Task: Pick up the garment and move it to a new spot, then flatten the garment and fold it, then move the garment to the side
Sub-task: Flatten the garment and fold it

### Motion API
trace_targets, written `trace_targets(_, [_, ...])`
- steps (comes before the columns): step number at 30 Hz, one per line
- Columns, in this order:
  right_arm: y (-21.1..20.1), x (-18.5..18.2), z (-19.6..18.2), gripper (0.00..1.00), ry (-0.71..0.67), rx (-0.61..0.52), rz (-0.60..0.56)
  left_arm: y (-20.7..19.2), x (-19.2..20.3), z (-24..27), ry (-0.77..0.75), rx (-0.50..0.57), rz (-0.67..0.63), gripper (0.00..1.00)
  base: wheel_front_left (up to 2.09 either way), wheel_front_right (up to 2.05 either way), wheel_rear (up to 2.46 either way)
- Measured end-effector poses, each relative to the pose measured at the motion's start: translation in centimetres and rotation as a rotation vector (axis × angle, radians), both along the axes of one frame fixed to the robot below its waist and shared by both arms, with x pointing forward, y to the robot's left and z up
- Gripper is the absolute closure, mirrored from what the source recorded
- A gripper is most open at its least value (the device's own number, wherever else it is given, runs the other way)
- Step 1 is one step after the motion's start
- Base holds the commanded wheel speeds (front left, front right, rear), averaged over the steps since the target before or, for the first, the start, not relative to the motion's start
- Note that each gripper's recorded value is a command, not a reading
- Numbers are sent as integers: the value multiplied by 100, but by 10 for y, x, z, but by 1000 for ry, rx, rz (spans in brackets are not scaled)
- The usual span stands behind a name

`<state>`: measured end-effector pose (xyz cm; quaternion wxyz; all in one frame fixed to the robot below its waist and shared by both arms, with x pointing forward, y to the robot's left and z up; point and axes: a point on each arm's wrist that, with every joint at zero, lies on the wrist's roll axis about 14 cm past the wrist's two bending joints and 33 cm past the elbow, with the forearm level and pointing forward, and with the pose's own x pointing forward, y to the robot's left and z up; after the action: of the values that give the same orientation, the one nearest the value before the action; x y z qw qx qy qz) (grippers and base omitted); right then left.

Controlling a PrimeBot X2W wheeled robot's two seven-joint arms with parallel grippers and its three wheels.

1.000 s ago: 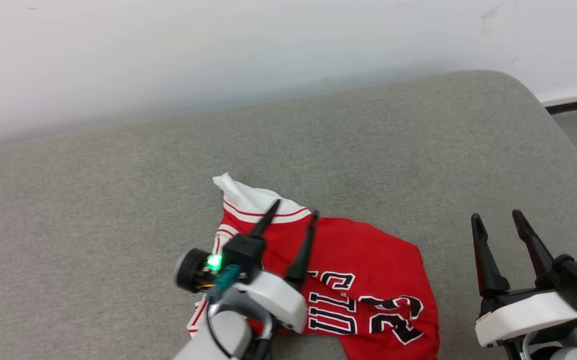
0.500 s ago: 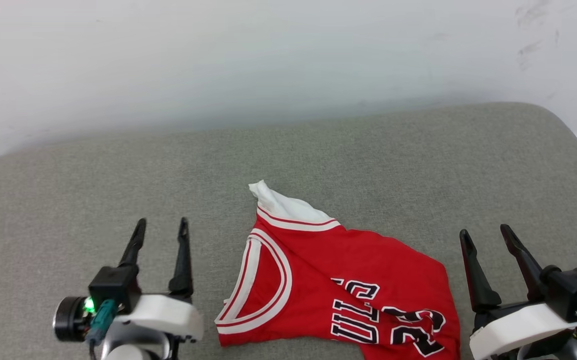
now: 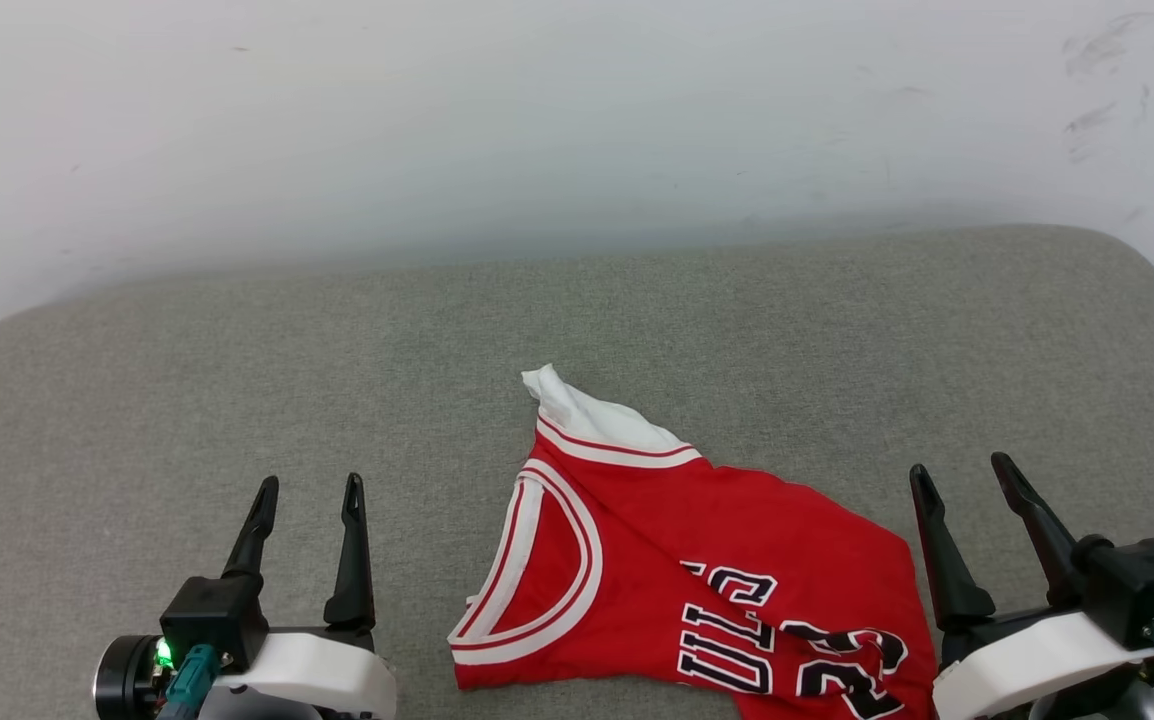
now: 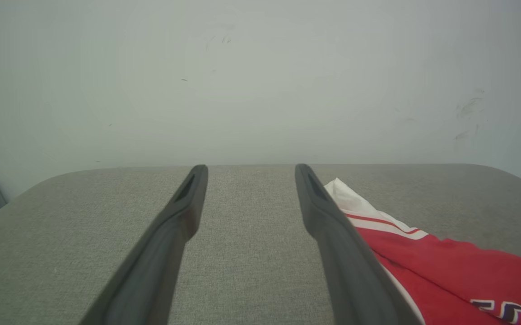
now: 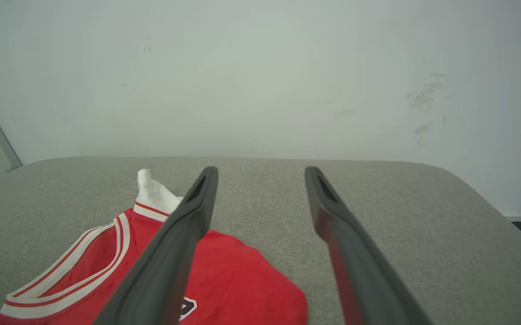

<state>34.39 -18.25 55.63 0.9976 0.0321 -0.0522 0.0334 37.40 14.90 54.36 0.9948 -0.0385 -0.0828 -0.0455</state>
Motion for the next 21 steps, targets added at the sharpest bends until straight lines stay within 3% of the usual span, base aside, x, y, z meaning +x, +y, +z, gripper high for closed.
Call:
trace_targets(7, [-8,7,-14,0,52,41,-17,2,1,2,-8,-8,12,0,0,0,0])
trace_targets(12, [-25,42,-26,0,108,63,-14,-2,12,9,-32,-28,19,0,0,0,0])
trace_targets(17, [-11,94,-45,0,224,88,84,-4,30,11,-46,-39,36,0,0,0,0])
trace_targets(21, [13,129,-72,0,394,54,206,0,38,6,-36,-42,66,0,0,0,0])
